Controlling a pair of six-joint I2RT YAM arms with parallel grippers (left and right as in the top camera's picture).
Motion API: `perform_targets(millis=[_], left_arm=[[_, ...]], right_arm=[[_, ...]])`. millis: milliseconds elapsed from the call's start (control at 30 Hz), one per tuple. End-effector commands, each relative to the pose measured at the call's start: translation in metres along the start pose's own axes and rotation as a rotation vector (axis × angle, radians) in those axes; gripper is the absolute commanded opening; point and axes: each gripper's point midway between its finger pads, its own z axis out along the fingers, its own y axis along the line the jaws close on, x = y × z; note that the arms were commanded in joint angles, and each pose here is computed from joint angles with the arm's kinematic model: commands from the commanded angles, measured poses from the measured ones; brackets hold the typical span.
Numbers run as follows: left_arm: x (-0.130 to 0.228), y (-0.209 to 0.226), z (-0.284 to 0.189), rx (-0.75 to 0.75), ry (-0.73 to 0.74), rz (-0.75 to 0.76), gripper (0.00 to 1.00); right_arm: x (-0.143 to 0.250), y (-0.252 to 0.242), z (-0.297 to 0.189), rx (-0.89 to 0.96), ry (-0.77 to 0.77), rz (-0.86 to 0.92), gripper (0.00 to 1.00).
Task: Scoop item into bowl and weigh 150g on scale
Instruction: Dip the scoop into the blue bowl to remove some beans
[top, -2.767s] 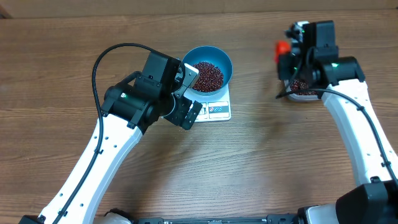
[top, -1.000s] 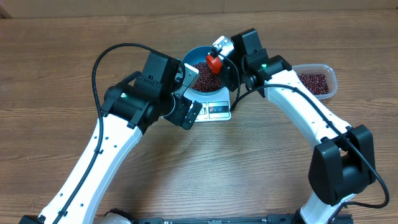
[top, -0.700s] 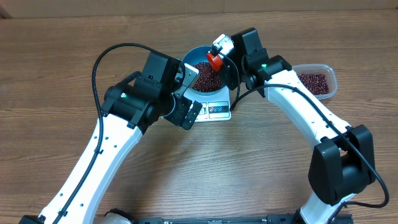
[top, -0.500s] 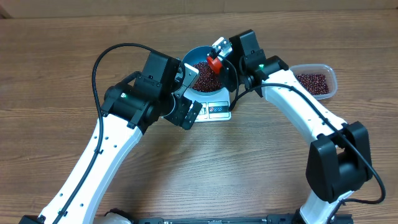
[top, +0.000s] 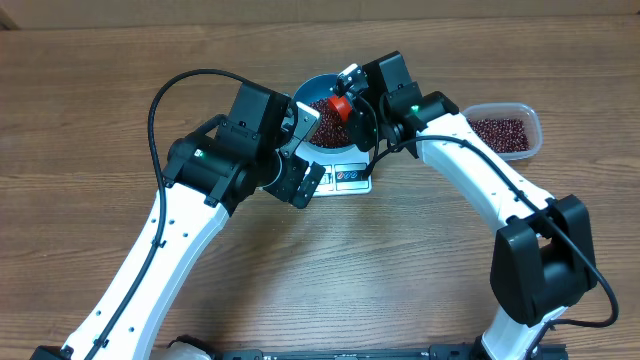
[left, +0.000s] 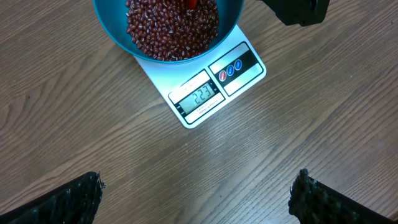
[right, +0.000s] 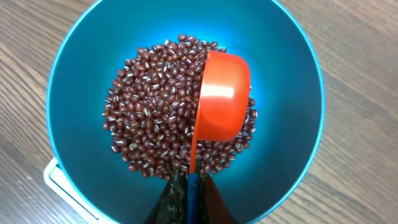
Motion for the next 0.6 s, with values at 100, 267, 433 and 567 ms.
perform_targets(millis=[100,267,433,567], left_arm=[[0.002,-0.002,0.004,0.015,0.009,0.020,1.00],[0.002,-0.002,0.004,0.015,0.009,0.020,1.00],[0.002,-0.002,0.004,0.015,0.009,0.020,1.00],[0.002,-0.002,0.004,0.015,0.009,0.020,1.00]], right_arm=[[-0.001,0.007,-0.001,-0.113,-0.016,0.129,0.04],[-0.001,0.005,-0.004,-0.156,-0.023,0.213,0.03],[-0.006,0.012,-0.014,-0.310,-0.057,0.266,0.04],[-0.008,0.011,-0.021,-0.388,-0.078,0.308,0.04]])
